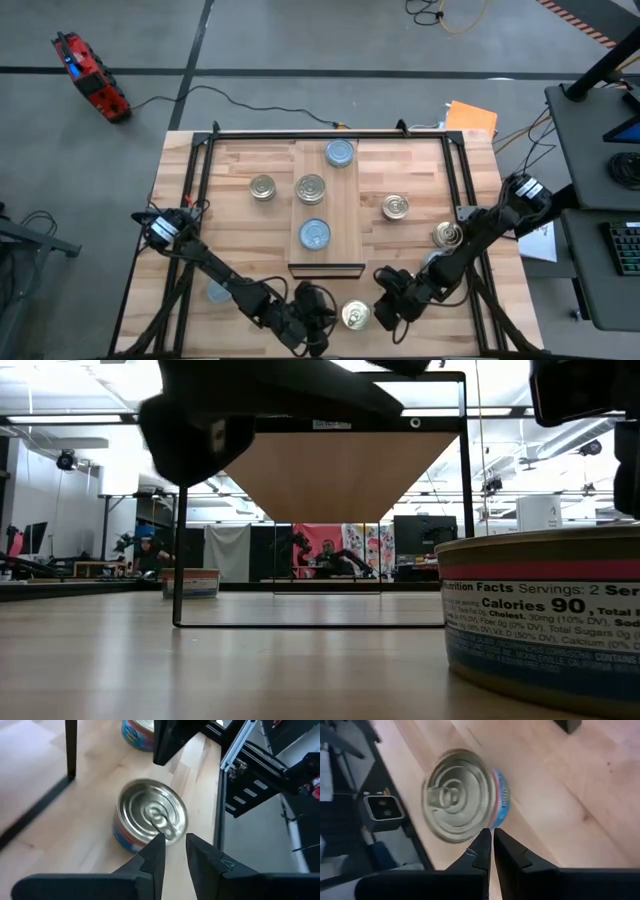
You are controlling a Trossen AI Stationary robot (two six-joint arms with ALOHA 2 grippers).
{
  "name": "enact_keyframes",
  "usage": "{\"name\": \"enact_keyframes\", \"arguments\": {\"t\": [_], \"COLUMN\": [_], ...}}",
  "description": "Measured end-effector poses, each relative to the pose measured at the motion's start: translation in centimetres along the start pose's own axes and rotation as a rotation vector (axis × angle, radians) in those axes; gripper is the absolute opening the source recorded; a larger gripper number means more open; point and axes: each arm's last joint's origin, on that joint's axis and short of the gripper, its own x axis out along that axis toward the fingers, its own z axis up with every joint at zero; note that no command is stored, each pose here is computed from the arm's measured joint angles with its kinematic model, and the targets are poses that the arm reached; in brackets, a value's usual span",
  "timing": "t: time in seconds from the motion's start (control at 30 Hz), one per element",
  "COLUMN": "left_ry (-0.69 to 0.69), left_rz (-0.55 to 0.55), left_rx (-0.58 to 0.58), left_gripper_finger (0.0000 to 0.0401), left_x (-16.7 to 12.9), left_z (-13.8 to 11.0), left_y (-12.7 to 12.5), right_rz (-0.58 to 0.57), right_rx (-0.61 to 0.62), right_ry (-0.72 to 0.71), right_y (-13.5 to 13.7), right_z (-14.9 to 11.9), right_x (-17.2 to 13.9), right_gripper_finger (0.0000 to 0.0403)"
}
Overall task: Stack canned seafood by type on shelf
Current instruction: Stack the blue and pink tuna can on top of the blue and pink tuna can on the shelf
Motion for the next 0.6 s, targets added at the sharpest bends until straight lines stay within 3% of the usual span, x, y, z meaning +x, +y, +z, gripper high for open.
{"name": "enact_keyframes", "arguments": {"t": [0.23, 0.6], "left_ry": [-0.012, -0.028], "left_rz": [-0.012, -0.037], "left_rx": [0.1, 0.059], "left_gripper_finger": [0.0006, 0.0], "left_x": [0.0, 1.7], "left_z": [0.1, -1.4], "left_y": [-0.1, -0.1], "right_rz": [0.008, 0.013], "right_rx": [0.037, 0.058], "right_ry": [0.006, -0.02], "right_y": [0.0, 0.0], "right_z": [0.4, 0.8], "right_x": [0.0, 0.1], "right_gripper_finger": [0.0013, 0.0013]}}
